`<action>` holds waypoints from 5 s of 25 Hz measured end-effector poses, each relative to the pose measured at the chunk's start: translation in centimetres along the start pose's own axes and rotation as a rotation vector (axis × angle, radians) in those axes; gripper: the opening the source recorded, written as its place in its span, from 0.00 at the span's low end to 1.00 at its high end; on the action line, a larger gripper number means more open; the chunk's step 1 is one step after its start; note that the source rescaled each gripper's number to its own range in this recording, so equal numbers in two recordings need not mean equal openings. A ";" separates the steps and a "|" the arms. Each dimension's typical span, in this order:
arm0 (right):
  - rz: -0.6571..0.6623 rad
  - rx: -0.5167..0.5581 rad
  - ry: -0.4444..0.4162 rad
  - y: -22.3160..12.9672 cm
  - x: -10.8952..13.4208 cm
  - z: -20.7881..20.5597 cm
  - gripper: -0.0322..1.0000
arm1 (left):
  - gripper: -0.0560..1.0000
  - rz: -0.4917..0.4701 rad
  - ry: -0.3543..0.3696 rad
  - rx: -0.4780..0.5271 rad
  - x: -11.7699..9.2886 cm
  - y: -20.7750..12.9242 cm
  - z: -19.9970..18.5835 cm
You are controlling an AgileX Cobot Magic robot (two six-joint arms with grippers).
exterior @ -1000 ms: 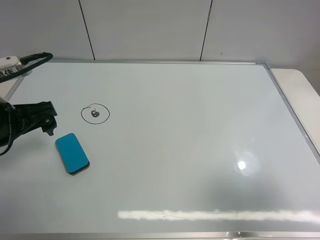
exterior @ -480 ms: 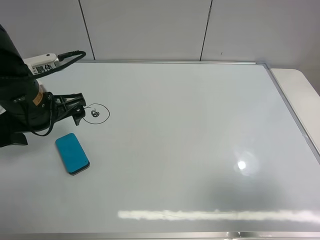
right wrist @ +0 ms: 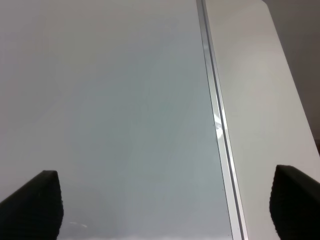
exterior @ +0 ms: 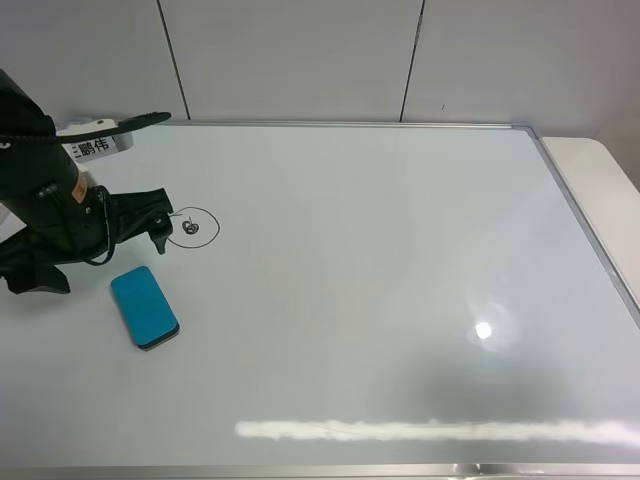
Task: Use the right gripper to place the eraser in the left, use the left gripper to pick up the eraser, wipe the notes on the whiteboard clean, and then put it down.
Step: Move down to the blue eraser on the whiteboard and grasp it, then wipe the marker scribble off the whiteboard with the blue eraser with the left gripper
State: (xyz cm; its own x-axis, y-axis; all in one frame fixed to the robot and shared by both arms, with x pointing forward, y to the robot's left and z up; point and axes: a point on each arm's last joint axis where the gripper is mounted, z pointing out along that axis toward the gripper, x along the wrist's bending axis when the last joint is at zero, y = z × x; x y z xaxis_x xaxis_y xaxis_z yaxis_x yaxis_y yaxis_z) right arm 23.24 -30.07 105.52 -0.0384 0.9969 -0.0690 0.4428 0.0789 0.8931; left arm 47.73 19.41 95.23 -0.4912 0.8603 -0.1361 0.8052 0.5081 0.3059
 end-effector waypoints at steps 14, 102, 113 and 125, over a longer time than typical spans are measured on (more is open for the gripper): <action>0.000 0.000 0.001 0.0 0.0 0.0 0.82 | 1.00 -0.020 -0.007 0.074 -0.1 -1.7 3.5; 0.000 0.000 0.001 0.0 0.0 0.0 0.82 | 0.05 0.607 -0.025 -0.043 0.6 9.2 5.2; 0.000 0.000 0.001 0.0 0.0 0.0 0.82 | 0.05 0.672 -0.036 -0.031 -1.0 11.3 8.7; 0.000 0.000 0.001 0.0 0.0 0.0 0.82 | 0.05 0.698 -0.199 -0.023 -7.0 6.3 8.7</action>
State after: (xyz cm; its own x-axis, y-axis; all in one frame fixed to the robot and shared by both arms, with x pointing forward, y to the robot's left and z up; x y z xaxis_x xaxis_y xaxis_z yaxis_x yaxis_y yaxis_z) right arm 23.24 -30.06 105.52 -0.0389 0.9969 -0.0683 0.4428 0.0785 0.8932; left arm 59.12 16.94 89.90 0.2062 0.9760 -0.0703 0.9006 -0.1612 0.4037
